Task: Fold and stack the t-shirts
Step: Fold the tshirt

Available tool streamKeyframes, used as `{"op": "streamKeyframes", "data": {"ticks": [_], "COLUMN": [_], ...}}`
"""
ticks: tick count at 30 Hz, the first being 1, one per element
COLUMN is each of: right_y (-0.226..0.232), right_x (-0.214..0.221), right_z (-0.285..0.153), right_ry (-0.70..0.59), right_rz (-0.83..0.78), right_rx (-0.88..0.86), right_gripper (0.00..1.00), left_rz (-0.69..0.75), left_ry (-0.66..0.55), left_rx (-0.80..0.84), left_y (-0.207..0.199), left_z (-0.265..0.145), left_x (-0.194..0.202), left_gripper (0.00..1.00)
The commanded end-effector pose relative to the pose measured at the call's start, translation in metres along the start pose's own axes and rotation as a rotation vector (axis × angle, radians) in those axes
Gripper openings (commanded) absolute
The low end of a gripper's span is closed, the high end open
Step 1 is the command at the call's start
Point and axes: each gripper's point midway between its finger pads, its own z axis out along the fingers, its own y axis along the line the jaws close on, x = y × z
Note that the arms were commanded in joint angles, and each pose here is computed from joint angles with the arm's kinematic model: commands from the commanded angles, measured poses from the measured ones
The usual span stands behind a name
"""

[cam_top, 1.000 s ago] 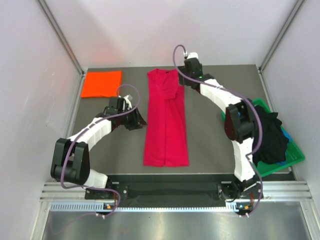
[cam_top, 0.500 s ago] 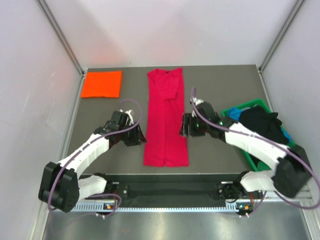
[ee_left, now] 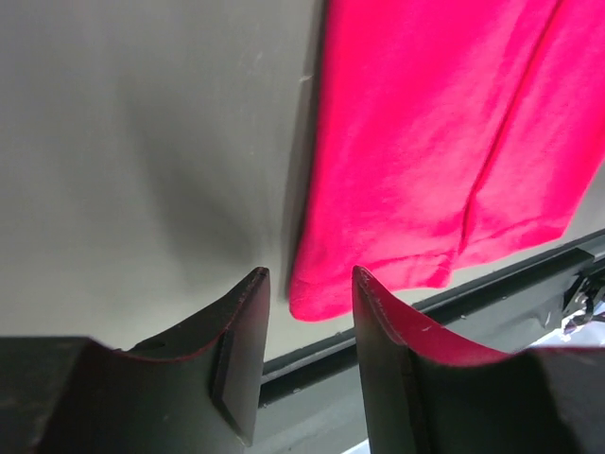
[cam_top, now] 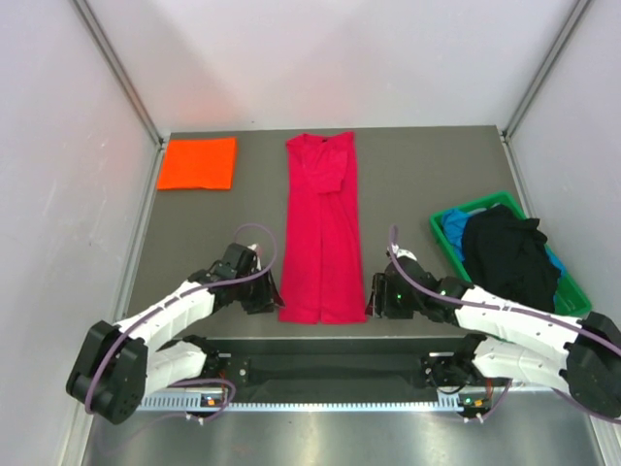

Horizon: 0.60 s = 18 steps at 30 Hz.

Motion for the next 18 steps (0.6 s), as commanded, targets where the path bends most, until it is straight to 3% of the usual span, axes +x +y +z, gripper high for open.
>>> {"op": "streamKeyframes", "data": {"ticks": [1, 4, 6, 11, 12, 13, 16, 18], "right_y": [0.013, 0.014, 0.016, 0.02, 0.02, 0.018, 0.02, 0.024], "right_x": [-0.006, 0.001, 0.001, 0.012, 0.013, 0.011, 0.013, 0.012], "right_z": [0.002, 0.012, 0.016, 0.028, 0.029, 0.029, 0.03, 0.029], "right_ry": [-0.055, -0.041, -0.046, -0.013, -0.014, -0.025, -0.03, -0.035], "right_rz": [0.036, 0.031, 0.041, 0.066, 0.064, 0.065, 0.072, 0.083], "right_rx": [-0.066, -0.092, -0.104, -0.131, -0.125, -0.116, -0.13, -0.145], "right_gripper": [0.55, 0.54, 0.54, 0.54, 0.51, 0.5, 0.38, 0.21], "left_rz": [-0.009, -0.007, -0.013, 0.004, 0.007, 0.016, 0.023, 0.019], "left_ry": [-0.032, -0.012, 0.001, -0.018, -0.023, -0.02, -0.016, -0.007], "left_rx": [0.075, 0.07, 0.062, 0.052, 0.045, 0.044, 0.046, 0.057], "left_y": [-0.011, -0.009, -0.006, -0.01, -0.01, -0.011, -0.014, -0.017], "left_z": [0.005, 0.012, 0.015, 0.013, 0.012, 0.012, 0.013, 0.014], "left_x": [0.0, 0.007, 0.011, 0.015, 0.016, 0.019, 0.023, 0.026], "left_gripper": [0.43, 0.41, 0.35, 0.11, 0.0, 0.0, 0.0, 0.0]}}
